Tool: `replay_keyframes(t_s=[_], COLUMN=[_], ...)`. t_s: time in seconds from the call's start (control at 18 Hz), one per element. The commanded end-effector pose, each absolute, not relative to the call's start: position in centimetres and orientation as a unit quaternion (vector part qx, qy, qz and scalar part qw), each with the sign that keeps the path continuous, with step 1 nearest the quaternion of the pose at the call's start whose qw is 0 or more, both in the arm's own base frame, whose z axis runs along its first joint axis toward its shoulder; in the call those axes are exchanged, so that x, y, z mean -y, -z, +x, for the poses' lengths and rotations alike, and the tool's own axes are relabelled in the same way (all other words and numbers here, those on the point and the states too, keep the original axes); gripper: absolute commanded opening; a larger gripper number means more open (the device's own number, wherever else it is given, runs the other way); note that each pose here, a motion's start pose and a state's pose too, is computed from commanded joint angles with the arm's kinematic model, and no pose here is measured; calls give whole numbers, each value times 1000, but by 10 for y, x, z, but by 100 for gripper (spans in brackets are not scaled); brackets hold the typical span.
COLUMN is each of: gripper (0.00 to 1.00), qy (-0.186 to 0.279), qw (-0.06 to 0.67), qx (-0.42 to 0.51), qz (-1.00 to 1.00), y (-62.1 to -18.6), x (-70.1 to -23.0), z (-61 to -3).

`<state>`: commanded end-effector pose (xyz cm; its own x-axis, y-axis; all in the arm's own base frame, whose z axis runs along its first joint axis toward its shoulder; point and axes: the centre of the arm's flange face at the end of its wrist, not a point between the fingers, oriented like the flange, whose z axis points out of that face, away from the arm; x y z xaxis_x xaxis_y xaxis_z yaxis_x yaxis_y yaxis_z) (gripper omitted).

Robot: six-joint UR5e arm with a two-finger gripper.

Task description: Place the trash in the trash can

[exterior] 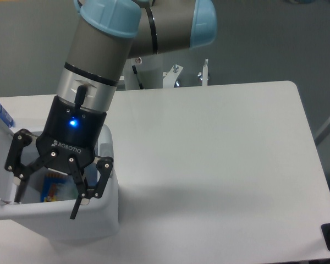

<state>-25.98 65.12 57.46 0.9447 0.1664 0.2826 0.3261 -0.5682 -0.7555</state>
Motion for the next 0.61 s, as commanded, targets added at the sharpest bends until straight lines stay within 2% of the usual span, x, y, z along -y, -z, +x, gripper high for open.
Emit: replay_keyframes(t_s=[0.28,0.61], gripper=[100,100], qy=[43,-96], qw=[461,420], qx=[185,219], qz=[-867,-876], y=[-599,-595], x=[-613,-567], z=[-329,-402])
